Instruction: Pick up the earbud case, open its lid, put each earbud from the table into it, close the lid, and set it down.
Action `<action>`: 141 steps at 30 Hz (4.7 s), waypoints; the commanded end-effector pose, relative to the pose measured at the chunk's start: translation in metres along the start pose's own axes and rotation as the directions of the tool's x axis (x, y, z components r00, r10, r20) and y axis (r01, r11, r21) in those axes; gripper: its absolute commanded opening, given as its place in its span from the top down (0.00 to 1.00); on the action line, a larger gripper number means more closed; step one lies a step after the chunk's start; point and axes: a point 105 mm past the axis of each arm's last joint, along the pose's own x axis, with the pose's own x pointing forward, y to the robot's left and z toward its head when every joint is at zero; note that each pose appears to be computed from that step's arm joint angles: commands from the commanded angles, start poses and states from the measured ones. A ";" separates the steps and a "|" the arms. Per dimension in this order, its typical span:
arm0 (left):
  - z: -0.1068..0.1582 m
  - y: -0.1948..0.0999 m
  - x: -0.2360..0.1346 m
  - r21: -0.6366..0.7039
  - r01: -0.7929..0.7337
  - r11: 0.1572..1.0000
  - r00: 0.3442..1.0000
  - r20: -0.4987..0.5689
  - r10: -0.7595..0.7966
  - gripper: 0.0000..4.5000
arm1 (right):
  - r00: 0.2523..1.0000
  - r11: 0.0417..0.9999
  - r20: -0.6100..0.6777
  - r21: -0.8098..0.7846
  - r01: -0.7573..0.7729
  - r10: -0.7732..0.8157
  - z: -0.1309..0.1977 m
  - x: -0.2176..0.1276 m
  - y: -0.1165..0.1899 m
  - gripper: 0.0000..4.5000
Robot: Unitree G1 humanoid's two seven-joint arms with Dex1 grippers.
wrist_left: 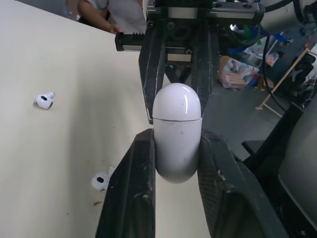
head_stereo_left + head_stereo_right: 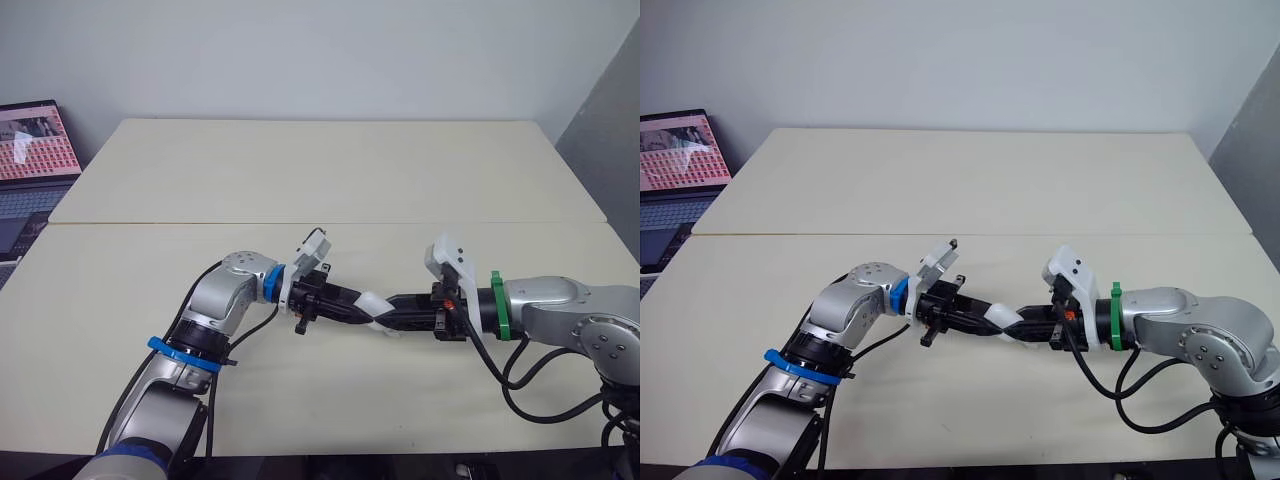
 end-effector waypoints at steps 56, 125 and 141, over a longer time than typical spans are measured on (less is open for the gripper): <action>-0.011 0.002 -0.065 0.093 -0.473 0.876 0.871 0.203 0.448 0.83 | 0.977 0.939 0.051 -0.270 0.211 -0.205 -0.038 0.013 -0.031 0.03; -0.012 -0.013 -0.047 0.098 -0.436 0.895 0.882 0.243 0.403 0.83 | 0.674 0.892 -0.683 -0.446 -0.079 -0.282 -0.105 -0.081 -0.004 0.15; -0.015 -0.018 -0.048 0.164 -0.417 0.894 0.892 0.262 0.368 0.83 | 0.649 0.890 -0.695 -0.451 -0.059 -0.309 -0.107 -0.072 -0.008 0.67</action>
